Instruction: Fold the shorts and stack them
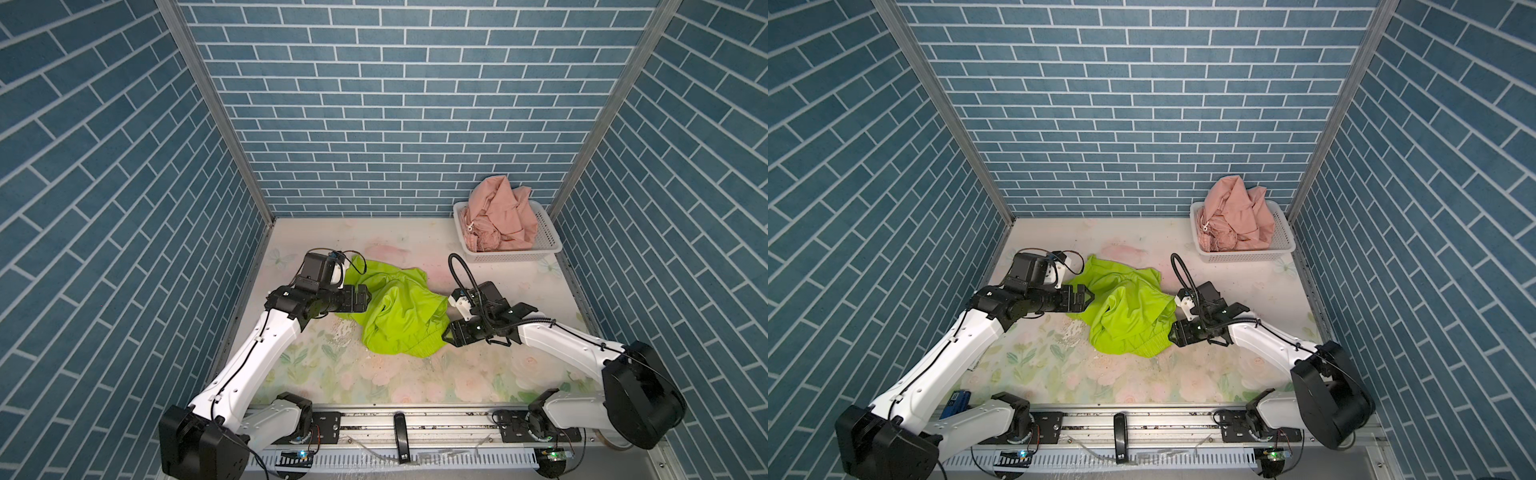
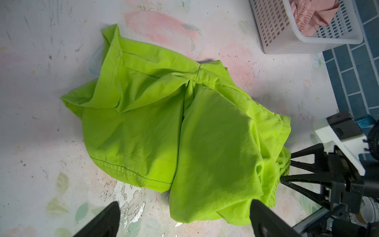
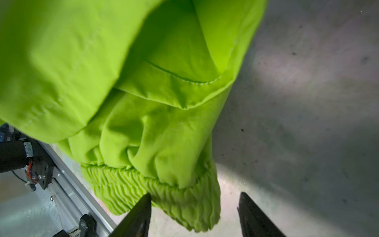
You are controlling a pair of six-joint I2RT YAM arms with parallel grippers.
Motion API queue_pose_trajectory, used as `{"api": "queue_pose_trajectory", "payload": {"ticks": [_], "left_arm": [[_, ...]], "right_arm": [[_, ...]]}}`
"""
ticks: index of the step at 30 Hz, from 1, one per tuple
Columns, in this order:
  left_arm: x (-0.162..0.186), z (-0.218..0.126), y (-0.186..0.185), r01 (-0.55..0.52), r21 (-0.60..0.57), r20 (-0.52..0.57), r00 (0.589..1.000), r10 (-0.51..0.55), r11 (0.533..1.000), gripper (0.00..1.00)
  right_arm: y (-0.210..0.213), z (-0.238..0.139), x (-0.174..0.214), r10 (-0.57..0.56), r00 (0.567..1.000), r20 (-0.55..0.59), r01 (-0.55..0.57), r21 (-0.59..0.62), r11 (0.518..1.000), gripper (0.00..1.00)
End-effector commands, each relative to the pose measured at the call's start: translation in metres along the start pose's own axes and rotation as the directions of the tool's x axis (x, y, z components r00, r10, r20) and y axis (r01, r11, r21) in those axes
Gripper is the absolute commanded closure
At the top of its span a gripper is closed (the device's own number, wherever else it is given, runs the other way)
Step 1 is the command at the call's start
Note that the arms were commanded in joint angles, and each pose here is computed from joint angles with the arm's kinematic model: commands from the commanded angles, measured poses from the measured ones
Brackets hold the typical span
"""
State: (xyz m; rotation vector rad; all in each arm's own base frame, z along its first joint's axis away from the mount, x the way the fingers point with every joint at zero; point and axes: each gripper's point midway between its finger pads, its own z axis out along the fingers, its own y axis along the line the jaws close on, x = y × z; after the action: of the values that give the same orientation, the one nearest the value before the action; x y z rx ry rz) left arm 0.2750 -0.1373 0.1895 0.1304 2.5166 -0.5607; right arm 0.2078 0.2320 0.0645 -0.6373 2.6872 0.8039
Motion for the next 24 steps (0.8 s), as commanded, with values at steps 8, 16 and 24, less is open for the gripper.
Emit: {"api": "queue_pose_trajectory", "payload": {"ticks": [8, 16, 24], "left_arm": [[-0.013, -0.020, -0.005, -0.035, -0.024, 0.013, 0.999, 0.035, 0.999, 0.00], [-0.048, -0.067, -0.025, -0.142, -0.024, 0.109, 0.984, 0.144, 0.990, 0.00], [-0.043, -0.078, -0.047, -0.206, 0.095, 0.193, 0.964, 0.185, 0.974, 0.00]], "right_arm": [[0.111, -0.039, -0.064, -0.095, 0.984, 0.152, 0.151, -0.417, 0.896, 1.00], [0.181, -0.097, -0.167, -0.178, 0.885, 0.430, 0.355, -0.375, 0.856, 1.00], [0.150, -0.123, -0.273, -0.128, 0.786, 0.605, 0.258, -0.132, 0.957, 1.00]]}}
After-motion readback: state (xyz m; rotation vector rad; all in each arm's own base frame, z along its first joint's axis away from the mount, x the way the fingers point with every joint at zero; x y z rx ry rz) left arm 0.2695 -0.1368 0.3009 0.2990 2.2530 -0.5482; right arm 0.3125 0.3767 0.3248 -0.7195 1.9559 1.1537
